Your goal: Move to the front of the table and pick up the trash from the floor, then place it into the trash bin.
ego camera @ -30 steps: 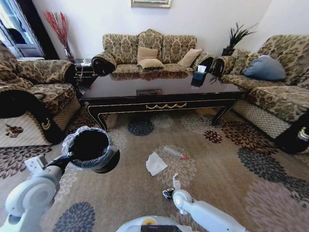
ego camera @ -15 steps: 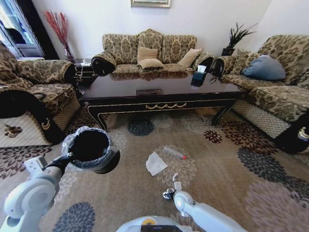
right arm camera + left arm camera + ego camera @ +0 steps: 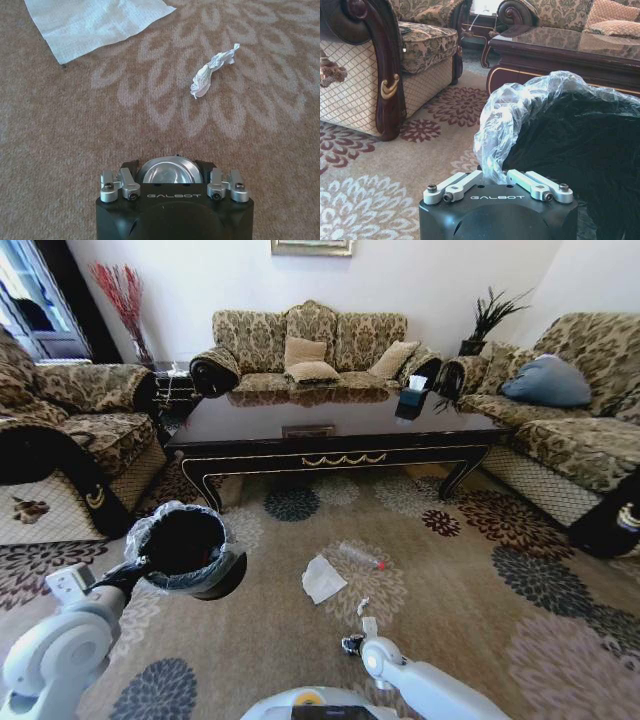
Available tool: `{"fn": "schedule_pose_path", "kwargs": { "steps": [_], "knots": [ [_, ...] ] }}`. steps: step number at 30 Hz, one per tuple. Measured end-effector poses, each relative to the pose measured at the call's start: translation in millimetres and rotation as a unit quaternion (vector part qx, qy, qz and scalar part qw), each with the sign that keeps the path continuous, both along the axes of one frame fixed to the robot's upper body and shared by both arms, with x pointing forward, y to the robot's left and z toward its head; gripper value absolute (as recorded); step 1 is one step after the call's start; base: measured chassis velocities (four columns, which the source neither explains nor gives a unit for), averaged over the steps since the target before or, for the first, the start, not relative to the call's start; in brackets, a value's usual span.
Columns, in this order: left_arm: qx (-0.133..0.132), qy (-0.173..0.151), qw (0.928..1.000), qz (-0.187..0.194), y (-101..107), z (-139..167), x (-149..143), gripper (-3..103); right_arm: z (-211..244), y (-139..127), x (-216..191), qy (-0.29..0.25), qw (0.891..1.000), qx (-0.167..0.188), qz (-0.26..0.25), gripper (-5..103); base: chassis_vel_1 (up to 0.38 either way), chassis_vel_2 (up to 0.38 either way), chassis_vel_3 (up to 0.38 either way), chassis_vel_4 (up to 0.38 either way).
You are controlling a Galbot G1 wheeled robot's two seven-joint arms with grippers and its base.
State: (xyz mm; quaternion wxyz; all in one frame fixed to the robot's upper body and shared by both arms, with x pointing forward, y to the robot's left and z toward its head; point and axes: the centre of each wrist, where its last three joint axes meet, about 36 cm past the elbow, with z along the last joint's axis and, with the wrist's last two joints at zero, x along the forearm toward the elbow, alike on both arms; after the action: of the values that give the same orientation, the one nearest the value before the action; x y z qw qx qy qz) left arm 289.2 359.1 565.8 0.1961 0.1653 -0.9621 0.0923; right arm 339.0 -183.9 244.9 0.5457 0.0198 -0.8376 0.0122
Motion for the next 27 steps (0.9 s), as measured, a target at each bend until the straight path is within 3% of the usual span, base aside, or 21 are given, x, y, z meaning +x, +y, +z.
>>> {"fn": "schedule_pose_path", "kwargs": {
  "steps": [8, 13, 15, 18, 27],
  "knots": [
    [-0.003, 0.001, 1.0000, -0.003, -2.8, -2.2, 1.0, 3, 1.1, -3.0, -2.4, -0.004, 1.000, -0.004, 0.001, 60, 0.000, 0.000, 0.000, 0.000],
    [-0.004, 0.002, 1.0000, -0.004, -3.5, -3.5, 1.8, 3, 8.6, -4.4, -3.5, 0.002, 1.000, 0.004, -0.018, 84, 0.000, 0.000, 0.000, 0.000],
    [-0.003, 0.002, 1.0000, -0.004, -3.5, -3.4, 1.9, 3, 10.6, -3.8, -3.2, 0.006, 1.000, 0.006, -0.026, 84, 0.000, 0.000, 0.000, 0.000],
    [-0.003, 0.001, 1.0000, -0.004, -3.4, -3.2, 2.1, 3, 16.0, -0.2, -3.1, 0.020, 0.998, 0.011, -0.050, 97, 0.000, 0.000, 0.000, 0.000],
    [-0.004, 0.002, 1.0000, -0.004, -3.1, -3.6, 2.5, 3, 23.0, 5.1, -0.2, 0.061, 0.994, 0.018, -0.091, 100, 0.000, 0.000, 0.000, 0.000]
  ]
}}
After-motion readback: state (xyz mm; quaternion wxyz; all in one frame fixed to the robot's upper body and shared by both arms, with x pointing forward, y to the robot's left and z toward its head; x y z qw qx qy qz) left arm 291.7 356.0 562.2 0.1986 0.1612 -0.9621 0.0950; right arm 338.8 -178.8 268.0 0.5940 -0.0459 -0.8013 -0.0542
